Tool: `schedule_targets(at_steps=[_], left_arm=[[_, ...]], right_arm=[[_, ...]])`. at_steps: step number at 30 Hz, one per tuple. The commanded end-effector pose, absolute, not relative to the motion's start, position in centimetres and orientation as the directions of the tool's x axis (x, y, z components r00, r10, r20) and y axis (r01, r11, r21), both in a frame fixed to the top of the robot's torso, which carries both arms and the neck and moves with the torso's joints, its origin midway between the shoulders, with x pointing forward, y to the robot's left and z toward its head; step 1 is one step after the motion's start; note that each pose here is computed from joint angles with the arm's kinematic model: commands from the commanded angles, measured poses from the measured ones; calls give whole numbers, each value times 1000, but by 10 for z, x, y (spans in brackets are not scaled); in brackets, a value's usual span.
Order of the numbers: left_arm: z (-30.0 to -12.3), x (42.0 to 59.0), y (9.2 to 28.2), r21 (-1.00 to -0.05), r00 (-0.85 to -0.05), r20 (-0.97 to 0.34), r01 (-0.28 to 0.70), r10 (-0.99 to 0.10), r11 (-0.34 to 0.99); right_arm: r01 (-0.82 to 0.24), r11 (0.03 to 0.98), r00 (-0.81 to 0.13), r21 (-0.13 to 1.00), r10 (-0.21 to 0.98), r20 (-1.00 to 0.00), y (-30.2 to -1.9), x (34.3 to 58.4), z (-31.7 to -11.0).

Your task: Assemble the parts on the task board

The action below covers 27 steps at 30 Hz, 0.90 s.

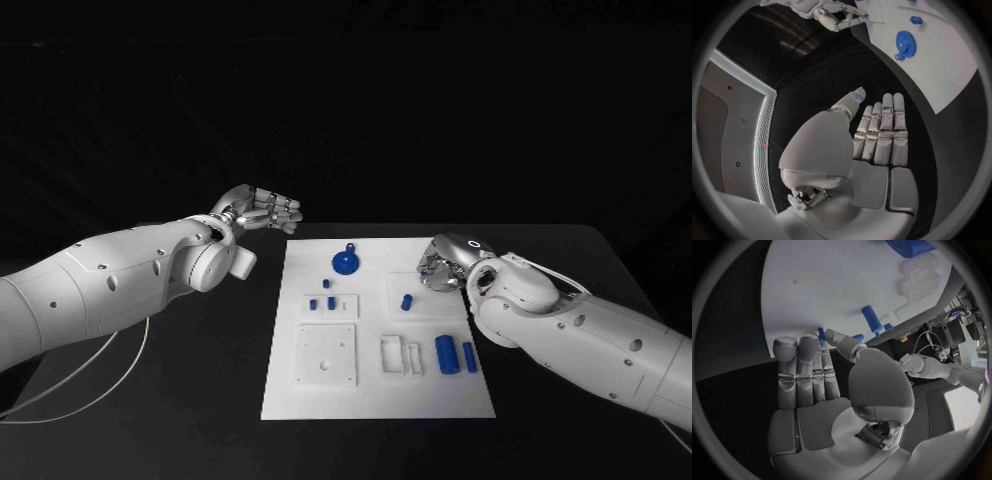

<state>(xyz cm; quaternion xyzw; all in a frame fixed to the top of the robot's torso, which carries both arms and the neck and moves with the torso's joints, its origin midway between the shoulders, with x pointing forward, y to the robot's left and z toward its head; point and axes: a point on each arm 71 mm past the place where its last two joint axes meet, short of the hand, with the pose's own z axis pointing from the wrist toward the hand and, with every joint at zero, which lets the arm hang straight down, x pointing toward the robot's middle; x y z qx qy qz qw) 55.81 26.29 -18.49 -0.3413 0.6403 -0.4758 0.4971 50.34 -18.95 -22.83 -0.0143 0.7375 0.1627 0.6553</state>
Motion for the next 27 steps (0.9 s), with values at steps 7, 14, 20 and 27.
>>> schedule_targets(at_steps=[7, 14, 20, 27], left_arm=[[-182, 558, 263, -952, -280, -302, 50, -911, 301], [-182, 559, 264, -953, -269, -303, 54, -914, 300], [-182, 561, 264, -952, -261, -305, 57, -916, 301], [-183, 563, 267, -951, -238, -309, 62, -921, 303]], right_arm=[[-270, 910, -95, 316, 301, -949, -189, 503, -206], [-311, 882, -73, 354, 349, -934, -184, 498, -195], [-355, 845, -103, 400, 390, -915, -171, 488, -194], [-434, 803, -118, 408, 398, -910, -146, 469, -195]])
